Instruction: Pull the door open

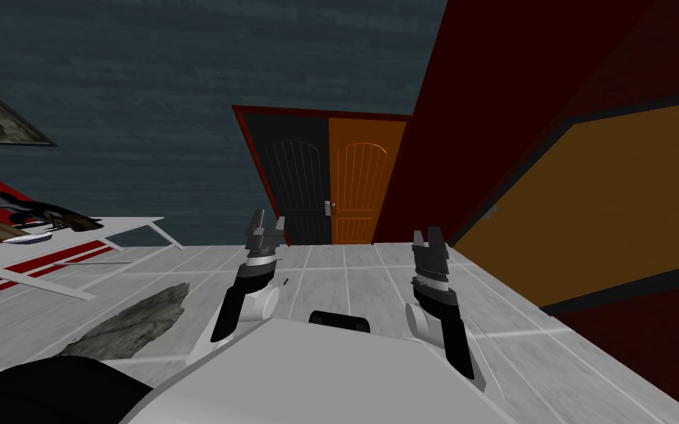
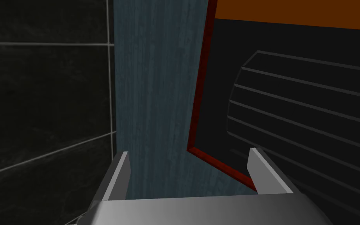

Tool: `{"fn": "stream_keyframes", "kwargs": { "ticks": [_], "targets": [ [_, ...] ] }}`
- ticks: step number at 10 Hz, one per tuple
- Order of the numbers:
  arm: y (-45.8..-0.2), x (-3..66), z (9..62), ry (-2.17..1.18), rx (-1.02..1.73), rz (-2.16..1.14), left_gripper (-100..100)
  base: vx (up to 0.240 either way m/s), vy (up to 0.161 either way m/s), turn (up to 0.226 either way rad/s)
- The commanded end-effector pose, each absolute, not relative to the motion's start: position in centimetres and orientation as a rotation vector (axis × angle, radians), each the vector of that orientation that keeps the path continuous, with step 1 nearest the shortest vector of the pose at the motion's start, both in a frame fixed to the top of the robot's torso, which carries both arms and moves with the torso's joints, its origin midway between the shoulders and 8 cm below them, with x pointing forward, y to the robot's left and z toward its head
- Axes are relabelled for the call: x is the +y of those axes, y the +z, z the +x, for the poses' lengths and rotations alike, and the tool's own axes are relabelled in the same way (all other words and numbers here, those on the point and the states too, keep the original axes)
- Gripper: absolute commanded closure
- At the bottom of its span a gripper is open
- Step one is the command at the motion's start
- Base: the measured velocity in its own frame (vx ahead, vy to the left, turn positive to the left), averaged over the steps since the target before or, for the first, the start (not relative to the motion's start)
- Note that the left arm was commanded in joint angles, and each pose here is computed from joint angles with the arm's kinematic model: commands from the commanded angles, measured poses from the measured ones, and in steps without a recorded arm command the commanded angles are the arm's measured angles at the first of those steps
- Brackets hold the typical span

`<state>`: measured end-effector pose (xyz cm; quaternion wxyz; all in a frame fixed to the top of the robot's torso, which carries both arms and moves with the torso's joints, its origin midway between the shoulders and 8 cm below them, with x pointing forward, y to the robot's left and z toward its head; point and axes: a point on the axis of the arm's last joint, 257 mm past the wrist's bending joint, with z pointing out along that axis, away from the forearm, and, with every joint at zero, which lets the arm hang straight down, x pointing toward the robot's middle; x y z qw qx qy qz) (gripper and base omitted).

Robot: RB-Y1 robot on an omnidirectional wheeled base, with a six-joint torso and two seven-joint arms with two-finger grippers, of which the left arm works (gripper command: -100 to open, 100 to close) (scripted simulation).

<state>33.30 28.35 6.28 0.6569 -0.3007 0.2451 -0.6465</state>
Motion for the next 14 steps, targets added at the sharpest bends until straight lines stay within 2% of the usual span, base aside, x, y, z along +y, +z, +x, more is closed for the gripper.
{"fn": "stream_keyframes", "kwargs": {
  "ticks": [1,7,14],
  "targets": [
    [5.4,28.5,34.0,-1.456,0.573,-0.696,-100,0.065,0.102,-0.052],
    [1.5,29.3,36.7,-1.416,0.643,-0.759,-100,0.179,-0.023,-0.005],
    [-3.1,30.4,39.5,-1.365,0.718,-0.838,-100,0.117,-0.006,-0.012]
  ]
}}
